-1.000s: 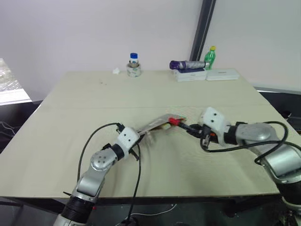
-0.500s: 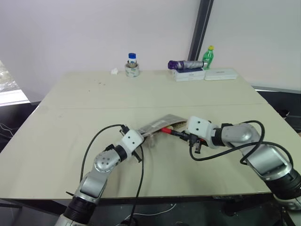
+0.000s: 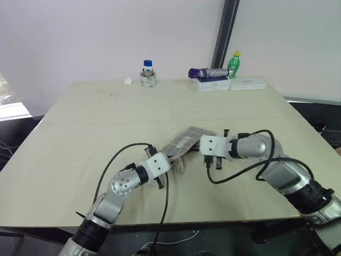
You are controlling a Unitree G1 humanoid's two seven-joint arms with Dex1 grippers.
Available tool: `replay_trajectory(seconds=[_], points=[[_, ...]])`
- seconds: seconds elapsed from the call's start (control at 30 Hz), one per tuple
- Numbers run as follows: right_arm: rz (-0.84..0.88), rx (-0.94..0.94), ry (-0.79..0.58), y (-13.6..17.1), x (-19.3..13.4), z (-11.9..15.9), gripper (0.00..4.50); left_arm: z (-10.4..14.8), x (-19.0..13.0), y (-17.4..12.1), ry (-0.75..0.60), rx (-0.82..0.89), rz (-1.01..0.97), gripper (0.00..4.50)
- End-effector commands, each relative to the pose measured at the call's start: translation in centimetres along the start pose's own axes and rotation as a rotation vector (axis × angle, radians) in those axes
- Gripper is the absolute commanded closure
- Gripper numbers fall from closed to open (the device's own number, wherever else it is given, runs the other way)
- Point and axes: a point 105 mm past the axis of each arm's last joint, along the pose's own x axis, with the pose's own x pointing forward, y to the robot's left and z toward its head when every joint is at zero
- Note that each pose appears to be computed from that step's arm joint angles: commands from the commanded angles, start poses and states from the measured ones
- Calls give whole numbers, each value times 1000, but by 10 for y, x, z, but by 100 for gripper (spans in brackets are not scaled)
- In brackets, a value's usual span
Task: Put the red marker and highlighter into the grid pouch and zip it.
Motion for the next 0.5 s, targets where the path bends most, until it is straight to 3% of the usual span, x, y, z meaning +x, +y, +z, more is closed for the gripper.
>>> replay_trajectory(seconds=[0.03, 0.27, 0.5], points=[[-11, -56, -71, -9, -3, 22, 373, 25, 3, -6, -91, 36, -46, 450], [-62, -77, -73, -23, -20, 15, 31, 14, -1, 4, -43, -38, 11, 450], [-115, 85, -132, -37, -52, 7, 31, 12, -4, 22, -60, -262, 118, 450]])
